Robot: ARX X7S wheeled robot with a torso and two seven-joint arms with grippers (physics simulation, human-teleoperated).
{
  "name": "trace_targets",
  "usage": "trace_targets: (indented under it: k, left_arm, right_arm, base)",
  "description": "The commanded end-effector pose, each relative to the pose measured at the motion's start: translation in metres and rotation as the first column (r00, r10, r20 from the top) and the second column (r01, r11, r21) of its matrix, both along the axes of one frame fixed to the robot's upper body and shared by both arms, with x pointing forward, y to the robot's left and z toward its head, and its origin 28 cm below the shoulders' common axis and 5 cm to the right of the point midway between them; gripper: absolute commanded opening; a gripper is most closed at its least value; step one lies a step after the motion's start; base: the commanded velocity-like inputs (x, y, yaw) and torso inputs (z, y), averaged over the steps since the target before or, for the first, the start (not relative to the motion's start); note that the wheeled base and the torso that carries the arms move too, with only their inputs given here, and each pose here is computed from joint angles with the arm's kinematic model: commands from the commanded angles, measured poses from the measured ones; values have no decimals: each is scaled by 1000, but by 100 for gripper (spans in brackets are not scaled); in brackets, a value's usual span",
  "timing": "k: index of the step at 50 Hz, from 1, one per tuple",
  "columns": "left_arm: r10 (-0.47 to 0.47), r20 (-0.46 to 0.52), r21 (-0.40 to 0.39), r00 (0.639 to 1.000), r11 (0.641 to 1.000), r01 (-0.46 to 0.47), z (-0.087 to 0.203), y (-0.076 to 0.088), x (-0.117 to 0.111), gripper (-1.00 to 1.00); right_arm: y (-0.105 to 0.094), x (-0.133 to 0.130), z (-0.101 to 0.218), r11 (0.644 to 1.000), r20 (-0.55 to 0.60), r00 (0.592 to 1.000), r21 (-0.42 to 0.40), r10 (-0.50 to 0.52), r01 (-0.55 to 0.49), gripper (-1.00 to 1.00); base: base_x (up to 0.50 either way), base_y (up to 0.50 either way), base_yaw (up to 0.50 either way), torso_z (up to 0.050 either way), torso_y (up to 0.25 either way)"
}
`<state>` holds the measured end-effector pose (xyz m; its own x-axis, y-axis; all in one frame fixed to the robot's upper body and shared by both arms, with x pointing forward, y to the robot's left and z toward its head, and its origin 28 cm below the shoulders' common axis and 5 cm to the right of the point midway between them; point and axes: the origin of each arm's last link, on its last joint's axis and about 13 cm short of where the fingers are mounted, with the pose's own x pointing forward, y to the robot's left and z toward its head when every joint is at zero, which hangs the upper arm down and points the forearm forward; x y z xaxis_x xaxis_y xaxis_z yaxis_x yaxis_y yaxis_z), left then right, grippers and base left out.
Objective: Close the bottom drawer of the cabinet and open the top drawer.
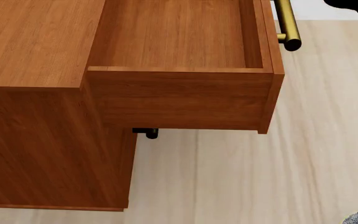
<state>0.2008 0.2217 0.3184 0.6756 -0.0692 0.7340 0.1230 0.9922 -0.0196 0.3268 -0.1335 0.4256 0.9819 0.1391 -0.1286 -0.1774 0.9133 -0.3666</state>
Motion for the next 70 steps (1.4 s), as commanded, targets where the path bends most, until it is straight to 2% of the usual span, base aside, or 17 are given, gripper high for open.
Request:
trace_targets:
  k: [1, 21, 42, 50, 52, 53, 57, 70]
  left_arm:
    - [4, -1, -4, 1000, 1000, -4, -1, 2, 0, 100]
    - [12, -3, -8, 1000, 1000, -12, -2, 4, 1, 100]
    - [15, 1, -16, 1000, 1000, -15, 0, 6, 0, 100]
    - [16, 2, -19, 1000, 1000, -16, 0, 7, -1, 100]
    - [16, 2, -18, 1000, 1000, -16, 0, 7, -1, 100]
    - [14, 1, -20, 1000, 1000, -14, 0, 7, -1, 100]
    - [17, 2, -21, 1000, 1000, -17, -1, 8, -2, 100]
    - [20, 4, -24, 1000, 1000, -20, 0, 9, -2, 100]
  right_arm:
    - [9, 12, -4, 997, -55, 998, -75, 6, -10, 100]
    - [12, 24, -11, 981, -117, 993, -192, -21, -2, 100]
    - [14, 27, -19, 926, -200, 978, -377, -60, -21, 100]
    - [10, 27, -22, 913, -214, 973, -409, -91, -5, 100]
    - [7, 28, -21, 930, -224, 971, -367, -87, -1, 100]
    - [3, 30, -20, 925, -210, 971, -379, -115, 28, 100]
    - [-2, 29, -22, 929, -222, 968, -370, -119, 29, 100]
    - [-13, 24, -31, 902, -257, 953, -430, -164, 39, 100]
  base:
    - [0, 0, 0, 0, 0]
    - [0, 0, 0, 0, 0]
    - [0, 0, 0, 0, 0]
    - [0, 0, 0, 0, 0]
    - [0, 0, 0, 0, 0]
    - [0, 0, 0, 0, 0]
    - [0, -1, 0, 0, 0]
    - [0, 0, 0, 0, 0]
